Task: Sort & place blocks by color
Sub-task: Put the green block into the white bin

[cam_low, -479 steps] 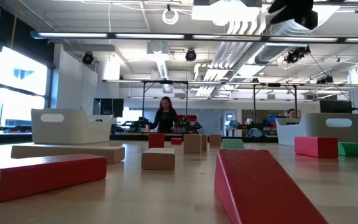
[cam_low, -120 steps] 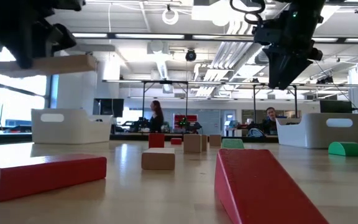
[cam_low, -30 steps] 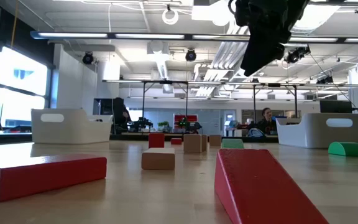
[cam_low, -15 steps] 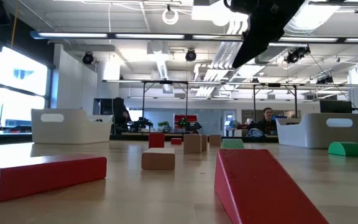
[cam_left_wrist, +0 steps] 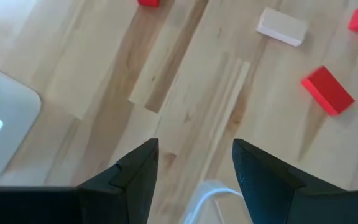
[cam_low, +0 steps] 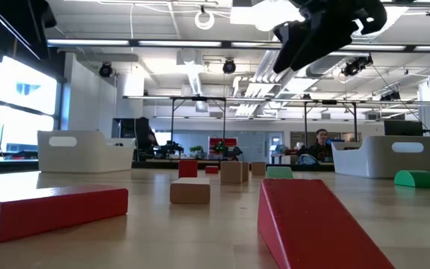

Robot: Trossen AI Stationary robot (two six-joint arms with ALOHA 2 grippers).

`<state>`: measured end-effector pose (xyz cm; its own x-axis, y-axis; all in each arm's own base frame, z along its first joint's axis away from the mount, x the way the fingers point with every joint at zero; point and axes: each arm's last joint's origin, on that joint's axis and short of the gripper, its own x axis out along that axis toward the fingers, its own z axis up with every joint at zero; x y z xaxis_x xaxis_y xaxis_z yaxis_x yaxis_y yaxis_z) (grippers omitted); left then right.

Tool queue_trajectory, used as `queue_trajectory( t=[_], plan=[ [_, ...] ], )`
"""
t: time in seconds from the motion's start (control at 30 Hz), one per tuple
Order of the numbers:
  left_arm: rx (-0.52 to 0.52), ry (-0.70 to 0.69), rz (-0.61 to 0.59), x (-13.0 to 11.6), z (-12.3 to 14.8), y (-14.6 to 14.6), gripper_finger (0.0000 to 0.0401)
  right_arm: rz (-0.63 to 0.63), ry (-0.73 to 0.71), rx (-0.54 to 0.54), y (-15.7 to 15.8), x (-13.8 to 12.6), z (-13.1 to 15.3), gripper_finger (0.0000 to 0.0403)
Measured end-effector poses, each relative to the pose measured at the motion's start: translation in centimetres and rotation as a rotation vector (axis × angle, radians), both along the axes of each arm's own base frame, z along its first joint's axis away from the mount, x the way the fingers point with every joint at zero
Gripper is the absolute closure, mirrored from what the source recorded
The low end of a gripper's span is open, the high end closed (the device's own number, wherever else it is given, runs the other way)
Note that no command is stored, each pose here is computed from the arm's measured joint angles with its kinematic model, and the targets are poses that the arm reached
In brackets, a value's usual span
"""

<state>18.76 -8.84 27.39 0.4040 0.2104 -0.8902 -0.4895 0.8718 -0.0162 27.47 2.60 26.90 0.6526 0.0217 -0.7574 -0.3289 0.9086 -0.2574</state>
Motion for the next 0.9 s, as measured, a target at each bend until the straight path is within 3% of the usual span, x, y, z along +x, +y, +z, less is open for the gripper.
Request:
queue_trajectory(
  t=[0.13, 0.5, 0.9],
  plan=[
    [0.009, 0.004, 0.003, 0.2, 0.0, 0.5, 0.0211, -0.038, 0.001, 0.023, 0.0, 0.0, 0.0, 0.0208],
    [0.040, 0.007, -0.018, 0.3, 0.0, 0.7, 0.0211, -0.382, 0.077, 0.333, 0.9, -0.6, -0.4, 0.0208],
    [0.067, 0.009, -0.044, 0.3, 0.0, 0.8, 0.0211, -0.577, 0.166, 0.644, 4.1, -1.2, -0.4, 0.0208]
  ],
)
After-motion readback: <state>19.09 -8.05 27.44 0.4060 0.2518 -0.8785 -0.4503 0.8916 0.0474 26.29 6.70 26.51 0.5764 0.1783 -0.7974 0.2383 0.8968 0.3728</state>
